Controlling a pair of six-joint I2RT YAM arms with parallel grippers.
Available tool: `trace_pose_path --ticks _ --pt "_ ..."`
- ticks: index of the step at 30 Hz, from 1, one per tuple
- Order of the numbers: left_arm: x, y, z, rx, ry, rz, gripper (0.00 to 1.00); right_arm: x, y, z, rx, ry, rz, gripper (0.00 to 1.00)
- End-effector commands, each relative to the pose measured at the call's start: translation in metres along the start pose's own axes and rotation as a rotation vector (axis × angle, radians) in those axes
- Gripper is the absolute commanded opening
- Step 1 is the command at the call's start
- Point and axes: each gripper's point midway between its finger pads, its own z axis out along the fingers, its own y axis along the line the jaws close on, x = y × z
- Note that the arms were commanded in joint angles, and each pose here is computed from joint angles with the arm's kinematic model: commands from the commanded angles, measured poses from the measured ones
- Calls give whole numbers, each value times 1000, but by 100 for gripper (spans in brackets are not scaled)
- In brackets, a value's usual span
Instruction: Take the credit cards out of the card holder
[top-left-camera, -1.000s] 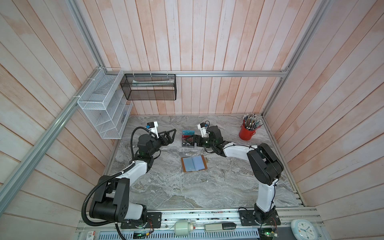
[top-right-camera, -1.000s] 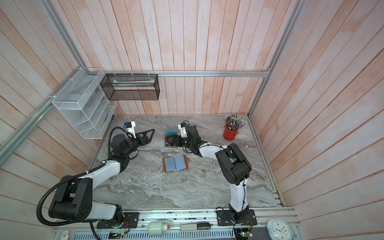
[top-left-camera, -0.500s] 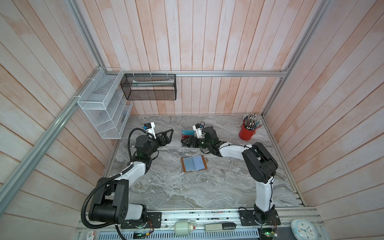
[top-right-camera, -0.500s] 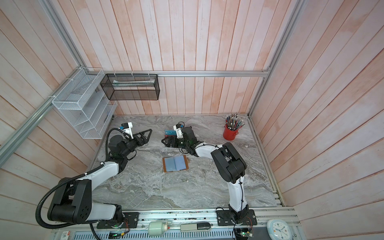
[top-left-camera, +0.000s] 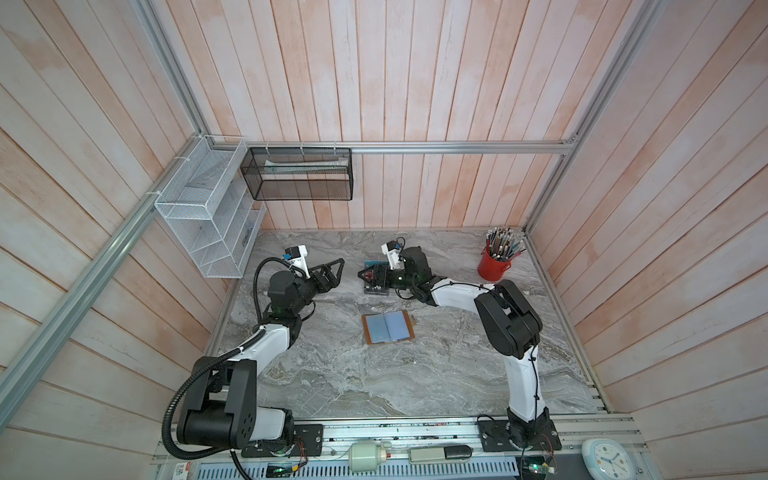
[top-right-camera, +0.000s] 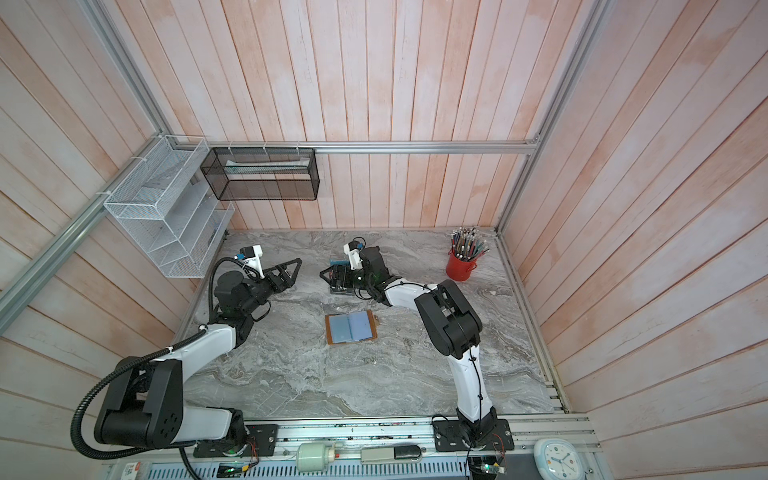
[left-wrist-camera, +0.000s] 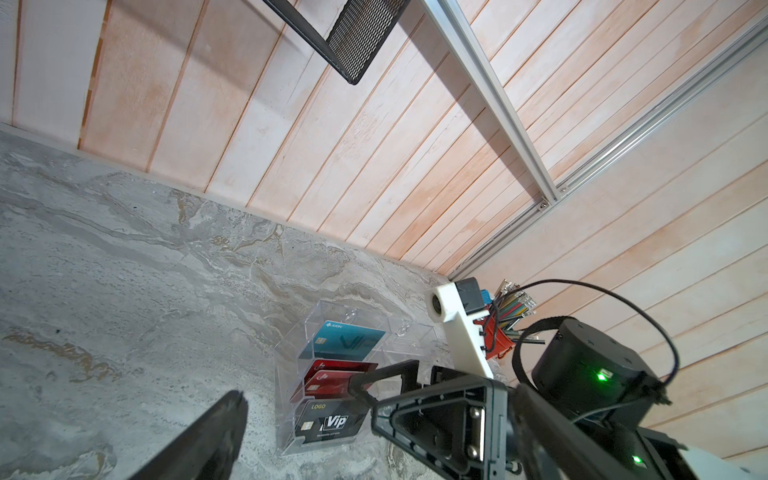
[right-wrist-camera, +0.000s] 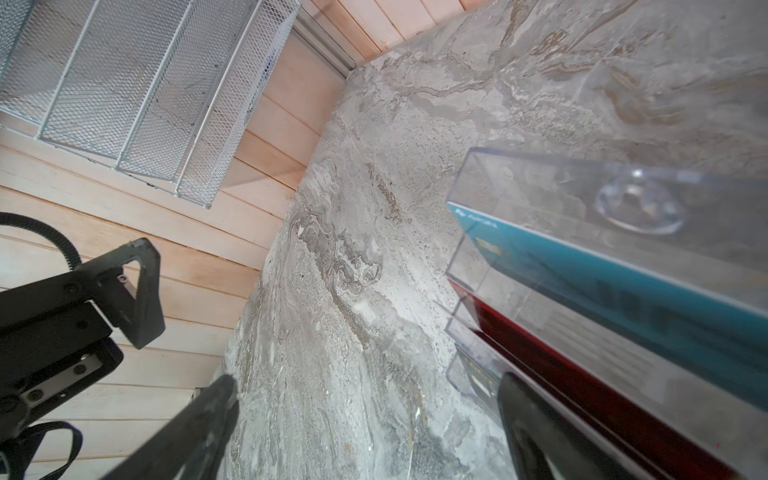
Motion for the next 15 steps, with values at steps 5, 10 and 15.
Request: trace_pose_path --ticks 5,10,15 --pt "0 -3 -4 20 -2 2 100 -10 -3 4 -9 -1 3 98" --pt "1 -6 -4 27 18 9 100 -9 -2 4 -15 7 2 98" --pt "8 -2 8 -6 138 -14 100 -10 8 -4 -31 5 -15 98"
